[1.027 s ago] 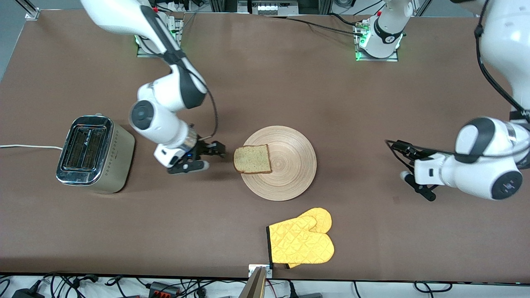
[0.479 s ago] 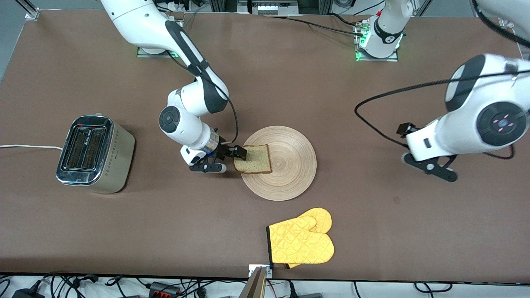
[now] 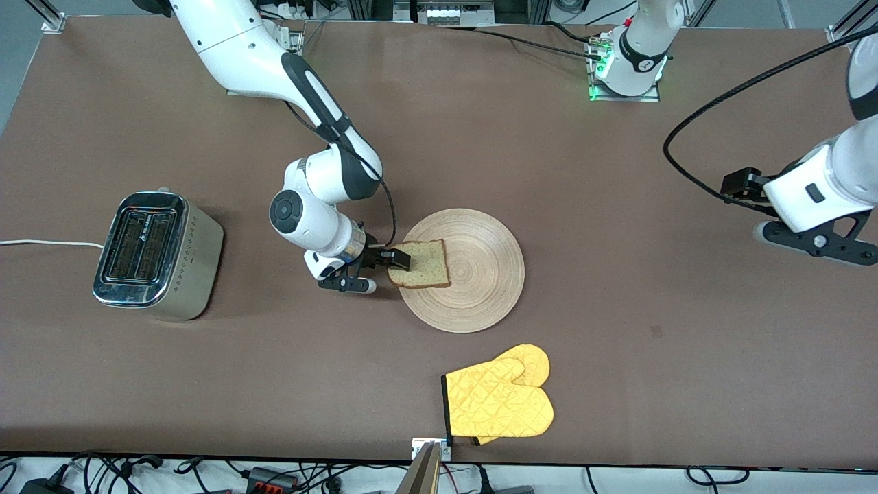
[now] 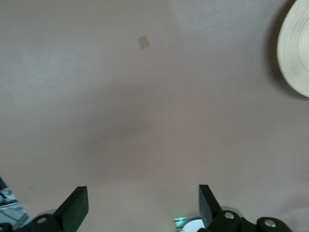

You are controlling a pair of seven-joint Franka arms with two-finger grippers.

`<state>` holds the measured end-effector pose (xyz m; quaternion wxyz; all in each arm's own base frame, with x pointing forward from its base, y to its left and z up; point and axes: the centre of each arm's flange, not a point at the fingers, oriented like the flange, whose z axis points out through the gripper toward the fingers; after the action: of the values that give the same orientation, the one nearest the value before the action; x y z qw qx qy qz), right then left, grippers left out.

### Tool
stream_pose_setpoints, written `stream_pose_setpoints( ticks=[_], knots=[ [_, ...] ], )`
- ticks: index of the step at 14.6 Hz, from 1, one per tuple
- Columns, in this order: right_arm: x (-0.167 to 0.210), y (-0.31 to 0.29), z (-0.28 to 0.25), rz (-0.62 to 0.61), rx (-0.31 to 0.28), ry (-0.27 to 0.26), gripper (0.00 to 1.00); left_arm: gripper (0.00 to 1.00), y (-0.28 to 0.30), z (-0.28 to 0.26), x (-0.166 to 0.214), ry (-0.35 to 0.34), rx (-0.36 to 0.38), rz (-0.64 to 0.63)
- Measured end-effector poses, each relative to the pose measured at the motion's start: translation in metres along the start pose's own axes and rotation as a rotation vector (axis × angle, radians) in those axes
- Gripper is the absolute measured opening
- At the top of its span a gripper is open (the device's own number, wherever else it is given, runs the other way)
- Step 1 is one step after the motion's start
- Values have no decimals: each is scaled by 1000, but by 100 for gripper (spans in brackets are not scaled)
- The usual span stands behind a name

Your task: Move plate and put bread in toaster

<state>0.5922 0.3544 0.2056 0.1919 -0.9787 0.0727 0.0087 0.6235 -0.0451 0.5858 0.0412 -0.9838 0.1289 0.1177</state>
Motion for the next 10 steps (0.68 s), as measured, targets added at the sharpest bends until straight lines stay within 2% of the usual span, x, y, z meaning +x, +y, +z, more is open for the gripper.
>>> stream_pose_setpoints(
  ticks=[1, 4, 5, 9, 10],
  knots=[
    [-2, -3, 1, -3, 3, -3, 96, 100, 0, -1, -3, 5, -21, -24],
    [-2, -6, 0, -6, 9, -2, 65, 100, -2, -1, -21, 28, -73, -84],
    [-1, -6, 0, -5, 10, -1, 53, 100, -5, 1, -27, 65, -78, -99],
    [5, -12, -8, -8, 23, 15, 16, 100, 2, 7, -49, 205, -61, -177],
    [7, -16, -12, -12, 31, 24, 12, 100, 2, 7, -52, 235, -58, -192]
  ],
)
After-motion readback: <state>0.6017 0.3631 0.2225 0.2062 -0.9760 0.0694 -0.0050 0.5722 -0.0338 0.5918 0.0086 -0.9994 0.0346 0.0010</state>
